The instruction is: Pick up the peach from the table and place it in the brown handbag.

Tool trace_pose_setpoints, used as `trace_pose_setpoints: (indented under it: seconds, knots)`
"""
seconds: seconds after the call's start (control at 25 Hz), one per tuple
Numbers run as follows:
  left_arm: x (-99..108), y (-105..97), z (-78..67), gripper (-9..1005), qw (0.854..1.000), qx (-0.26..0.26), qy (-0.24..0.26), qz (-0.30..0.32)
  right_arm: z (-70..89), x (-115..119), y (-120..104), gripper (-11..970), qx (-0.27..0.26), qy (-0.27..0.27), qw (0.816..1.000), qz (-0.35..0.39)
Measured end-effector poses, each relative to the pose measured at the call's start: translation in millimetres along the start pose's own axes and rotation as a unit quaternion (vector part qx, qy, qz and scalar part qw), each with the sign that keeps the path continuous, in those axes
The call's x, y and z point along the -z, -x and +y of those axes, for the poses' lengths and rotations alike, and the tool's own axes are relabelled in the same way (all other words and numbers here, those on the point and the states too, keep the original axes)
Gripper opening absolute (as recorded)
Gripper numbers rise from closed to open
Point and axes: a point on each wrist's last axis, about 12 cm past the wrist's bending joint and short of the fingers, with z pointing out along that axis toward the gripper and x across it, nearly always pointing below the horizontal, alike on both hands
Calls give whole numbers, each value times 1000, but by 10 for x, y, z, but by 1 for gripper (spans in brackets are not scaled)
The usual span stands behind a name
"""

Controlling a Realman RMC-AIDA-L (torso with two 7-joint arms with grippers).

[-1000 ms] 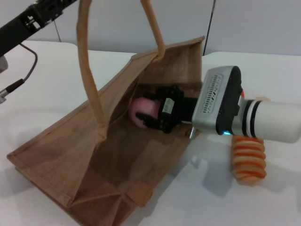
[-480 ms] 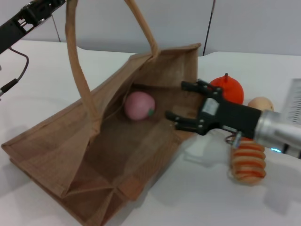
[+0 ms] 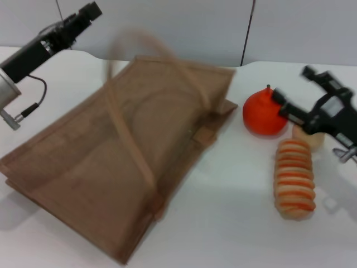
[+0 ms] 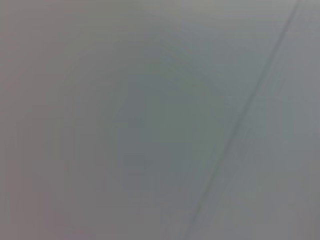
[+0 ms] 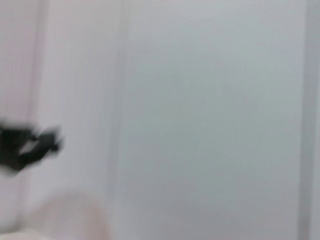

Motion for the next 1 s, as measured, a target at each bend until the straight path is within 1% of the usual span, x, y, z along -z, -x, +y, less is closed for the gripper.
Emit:
trace_pose_setpoints:
  seconds: [0.08, 0.2, 0.24, 0.28, 0.32, 0.36, 0.4, 0.44, 0.48, 0.6, 0.84, 0.92, 1.0]
  knots:
    - [-27, -76, 52, 120, 999, -18, 32, 3, -35, 75, -2, 890, -6, -39, 999, -15]
    - [-79, -207, 113, 219, 996, -45, 83, 5, -96, 165, -10, 890, -21, -97, 995, -33]
    - [-96, -260, 127, 252, 993, -58, 100, 3, -106, 182, -15, 890, -24, -109, 993, -35]
    - [-110, -297, 133, 285, 991, -71, 114, 0, -135, 221, -27, 890, -32, -135, 990, -38]
    - [-120, -335, 138, 331, 988, -86, 127, -4, -177, 282, -55, 890, -44, -174, 983, -39]
    - [-120, -335, 138, 377, 988, -86, 127, -4, -177, 282, -55, 889, -44, -174, 983, -39]
    - [-122, -386, 149, 424, 982, -112, 151, -15, -205, 312, -78, 889, -52, -199, 978, -35]
    - [-112, -410, 152, 470, 979, -121, 162, -21, -229, 335, -99, 889, -58, -220, 973, -31]
    - [-76, -461, 162, 516, 972, -136, 187, -37, -257, 363, -125, 889, -65, -244, 967, -26]
    - [-12, -468, 192, 617, 961, -147, 224, -65, -311, 413, -175, 888, -73, -288, 955, -15]
    - [211, -473, 273, 617, 940, -126, 297, -113, -342, 504, -247, 888, -90, -343, 935, -4]
    - [273, -472, 285, 617, 935, -120, 310, -125, -344, 516, -255, 889, -94, -350, 932, -4]
    - [295, -472, 289, 617, 934, -116, 313, -129, -340, 514, -257, 889, -94, -349, 932, -3]
